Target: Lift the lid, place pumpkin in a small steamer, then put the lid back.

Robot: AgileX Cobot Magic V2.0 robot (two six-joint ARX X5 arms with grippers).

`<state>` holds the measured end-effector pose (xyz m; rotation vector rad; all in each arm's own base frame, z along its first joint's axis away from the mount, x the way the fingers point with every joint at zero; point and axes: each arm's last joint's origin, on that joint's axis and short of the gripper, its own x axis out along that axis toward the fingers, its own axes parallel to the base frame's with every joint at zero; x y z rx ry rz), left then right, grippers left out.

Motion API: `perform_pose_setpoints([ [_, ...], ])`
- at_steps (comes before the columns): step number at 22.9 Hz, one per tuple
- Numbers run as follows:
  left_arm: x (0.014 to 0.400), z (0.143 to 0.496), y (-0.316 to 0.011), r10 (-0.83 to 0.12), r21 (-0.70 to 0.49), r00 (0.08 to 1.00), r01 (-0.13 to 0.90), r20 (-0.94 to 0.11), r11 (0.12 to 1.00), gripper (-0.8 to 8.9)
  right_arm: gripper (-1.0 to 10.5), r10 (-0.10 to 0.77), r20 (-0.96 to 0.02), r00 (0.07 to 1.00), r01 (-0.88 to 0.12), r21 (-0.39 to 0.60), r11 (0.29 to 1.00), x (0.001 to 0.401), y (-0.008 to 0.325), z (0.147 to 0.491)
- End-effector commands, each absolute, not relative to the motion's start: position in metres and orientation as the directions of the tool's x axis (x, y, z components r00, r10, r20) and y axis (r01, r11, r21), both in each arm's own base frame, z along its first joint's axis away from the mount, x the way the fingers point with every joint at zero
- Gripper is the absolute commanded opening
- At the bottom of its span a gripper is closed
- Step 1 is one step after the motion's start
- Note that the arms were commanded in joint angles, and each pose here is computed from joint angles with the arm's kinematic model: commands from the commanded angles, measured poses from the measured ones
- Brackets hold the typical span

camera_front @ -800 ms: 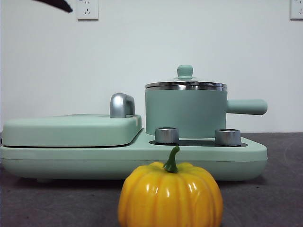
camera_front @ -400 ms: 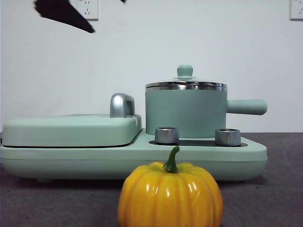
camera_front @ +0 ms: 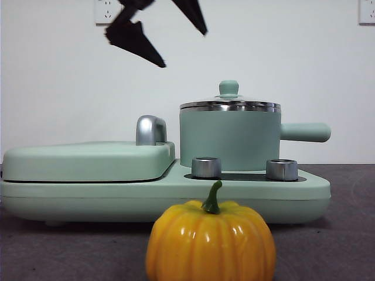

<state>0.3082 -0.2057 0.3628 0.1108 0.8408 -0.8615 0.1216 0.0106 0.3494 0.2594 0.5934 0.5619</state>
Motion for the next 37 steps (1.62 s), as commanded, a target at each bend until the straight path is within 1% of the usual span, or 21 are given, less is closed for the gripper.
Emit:
perform_pose_setpoints([
  [1, 0.318, 0.375, -0.222, -0.637, -0.200, 0.378, 0.736, -0.672, 0.647, 5.13, 5.2, 0.572, -0.445, 0.689, -0.439, 0.372, 0.818, 0.122, 0.011, 0.354],
  [3, 0.324, 0.380, -0.232, -0.647, -0.199, 0.379, 0.743, -0.662, 0.639, 4.89, 5.2, 0.572, -0.445, 0.689, -0.439, 0.372, 0.818, 0.122, 0.011, 0.354],
  [7, 0.333, 0.393, -0.249, -0.652, -0.187, 0.412, 0.737, -0.636, 0.649, 4.89, 5.2, 0.572, -0.445, 0.689, -0.439, 0.372, 0.818, 0.122, 0.011, 0.354],
  [10, 0.333, 0.399, -0.262, -0.667, -0.183, 0.412, 0.751, -0.620, 0.634, 4.85, 5.2, 0.572, -0.445, 0.689, -0.440, 0.371, 0.818, 0.122, 0.011, 0.354],
  [11, 0.333, 0.398, -0.267, -0.667, -0.183, 0.403, 0.756, -0.627, 0.628, 4.56, 5.2, 0.572, -0.445, 0.689, -0.440, 0.371, 0.818, 0.122, 0.011, 0.354],
  [13, 0.333, 0.392, -0.274, -0.657, -0.178, 0.379, 0.766, -0.652, 0.618, 4.34, 5.2, 0.572, -0.444, 0.690, -0.441, 0.369, 0.818, 0.122, 0.011, 0.354],
  [17, 0.334, 0.372, -0.287, -0.592, -0.130, 0.362, 0.768, -0.720, 0.628, 4.34, 5.2, 0.573, -0.444, 0.689, -0.443, 0.368, 0.818, 0.122, 0.011, 0.354],
  [23, 0.340, 0.348, -0.298, -0.541, -0.116, 0.330, 0.766, -0.774, 0.633, 4.26, 5.2, 0.572, -0.443, 0.690, -0.443, 0.367, 0.818, 0.122, 0.011, 0.354],
  [25, 0.342, 0.341, -0.300, -0.531, -0.113, 0.321, 0.767, -0.784, 0.631, 3.91, 5.2, 0.572, -0.443, 0.690, -0.443, 0.367, 0.818, 0.122, 0.011, 0.354],
  [27, 0.343, 0.332, -0.303, -0.511, -0.103, 0.302, 0.776, -0.805, 0.622, 3.84, 5.2, 0.572, -0.443, 0.690, -0.443, 0.367, 0.818, 0.122, 0.011, 0.354],
  [30, 0.344, 0.324, -0.306, -0.458, -0.049, 0.307, 0.786, -0.835, 0.616, 3.55, 5.2, 0.572, -0.443, 0.690, -0.443, 0.367, 0.818, 0.122, 0.011, 0.354],
  [32, 0.342, 0.324, -0.309, -0.456, -0.021, 0.317, 0.802, -0.832, 0.596, 2.81, 5.2, 0.572, -0.443, 0.690, -0.443, 0.367, 0.818, 0.122, 0.011, 0.354],
  [35, 0.343, 0.325, -0.310, -0.465, -0.013, 0.327, 0.807, -0.823, 0.591, 2.70, 5.2, 0.572, -0.443, 0.690, -0.443, 0.367, 0.818, 0.122, 0.011, 0.354],
  [37, 0.343, 0.325, -0.311, -0.471, -0.006, 0.334, 0.810, -0.816, 0.586, 1.93, 5.2, 0.572, -0.443, 0.690, -0.443, 0.367, 0.818, 0.122, 0.011, 0.354],
])
